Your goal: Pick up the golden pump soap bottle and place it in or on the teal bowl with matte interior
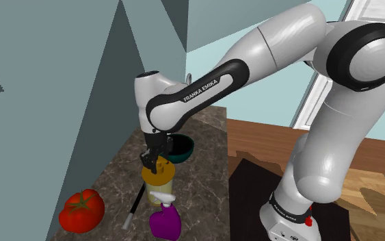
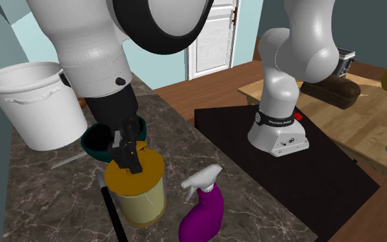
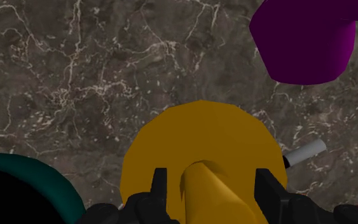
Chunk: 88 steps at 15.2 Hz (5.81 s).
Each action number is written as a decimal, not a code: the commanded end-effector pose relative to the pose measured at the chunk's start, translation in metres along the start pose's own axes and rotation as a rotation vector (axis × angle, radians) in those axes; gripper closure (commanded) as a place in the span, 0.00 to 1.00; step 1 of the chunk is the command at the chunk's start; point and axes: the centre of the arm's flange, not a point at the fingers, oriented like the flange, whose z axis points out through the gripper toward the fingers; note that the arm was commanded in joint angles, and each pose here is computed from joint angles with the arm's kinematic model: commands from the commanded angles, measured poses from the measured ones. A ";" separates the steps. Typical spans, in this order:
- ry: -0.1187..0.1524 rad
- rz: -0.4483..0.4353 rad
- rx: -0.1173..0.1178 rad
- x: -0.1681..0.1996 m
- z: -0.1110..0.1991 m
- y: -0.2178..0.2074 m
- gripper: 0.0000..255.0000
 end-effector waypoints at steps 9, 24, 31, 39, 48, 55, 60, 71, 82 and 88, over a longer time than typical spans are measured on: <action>0.000 0.000 0.000 0.000 0.000 0.000 1.00; 0.000 0.000 0.000 -0.010 -0.078 -0.003 1.00; 0.000 0.000 0.000 -0.015 -0.115 -0.004 1.00; 0.000 0.000 0.000 -0.020 -0.157 -0.005 1.00; 0.000 0.000 0.000 0.002 -0.201 0.063 1.00; 0.000 0.000 0.000 0.030 -0.239 0.143 1.00; 0.000 0.000 0.000 0.049 -0.264 0.197 1.00; 0.000 0.000 0.000 0.056 -0.207 0.199 1.00; 0.000 0.000 0.000 0.064 -0.149 0.201 1.00; 0.000 0.000 0.000 0.068 -0.117 0.202 1.00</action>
